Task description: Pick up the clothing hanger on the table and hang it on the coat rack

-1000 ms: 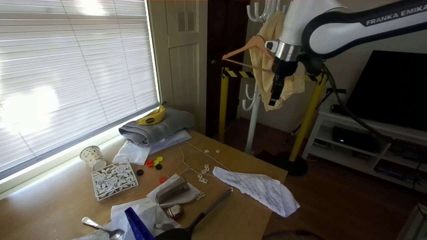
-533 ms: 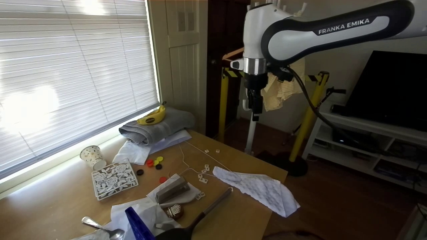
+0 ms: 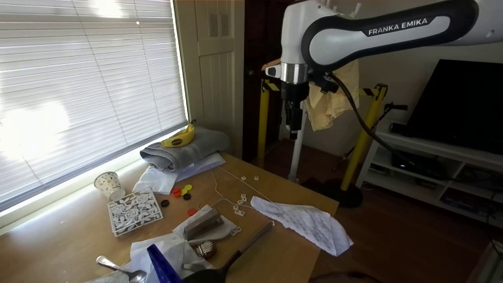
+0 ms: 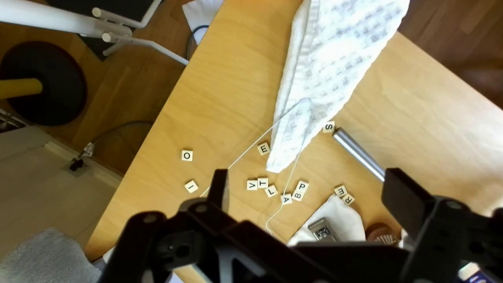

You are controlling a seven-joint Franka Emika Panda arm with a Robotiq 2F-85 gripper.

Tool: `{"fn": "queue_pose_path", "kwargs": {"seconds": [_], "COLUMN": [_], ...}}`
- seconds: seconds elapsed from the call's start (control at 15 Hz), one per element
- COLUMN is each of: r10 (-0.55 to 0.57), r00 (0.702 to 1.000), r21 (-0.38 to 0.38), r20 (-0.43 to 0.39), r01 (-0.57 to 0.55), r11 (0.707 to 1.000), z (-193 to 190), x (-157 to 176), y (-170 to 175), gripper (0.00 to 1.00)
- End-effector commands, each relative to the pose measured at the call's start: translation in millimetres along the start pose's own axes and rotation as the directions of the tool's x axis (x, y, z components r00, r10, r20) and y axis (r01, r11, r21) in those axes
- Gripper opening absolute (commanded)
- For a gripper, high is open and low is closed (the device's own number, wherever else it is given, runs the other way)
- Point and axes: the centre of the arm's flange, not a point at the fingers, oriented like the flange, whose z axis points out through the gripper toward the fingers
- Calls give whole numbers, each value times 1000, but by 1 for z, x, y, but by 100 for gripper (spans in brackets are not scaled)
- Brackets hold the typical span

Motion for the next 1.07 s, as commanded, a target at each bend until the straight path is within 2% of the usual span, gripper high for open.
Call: {"fn": "queue_pose_path", "kwargs": {"seconds": [0.0, 0.13, 0.4, 0.6, 0.73, 1.0], "r10": [125, 171, 132, 74, 78, 71], "r00": [989, 979, 981, 991, 994, 997], "r21": [44, 79, 146, 178, 189, 233], "r20": [-81, -115, -139, -114, -75, 20], "r01": [-122, -162, -111, -53, -63, -74], "r11": [992, 984, 983, 983, 980, 970], "z": [26, 51, 106, 143, 162, 201], "x": [50, 79, 122, 158, 179, 194], "y": [-5, -4, -12, -18, -23, -37], "gripper": [100, 100, 100, 100, 100, 100]}}
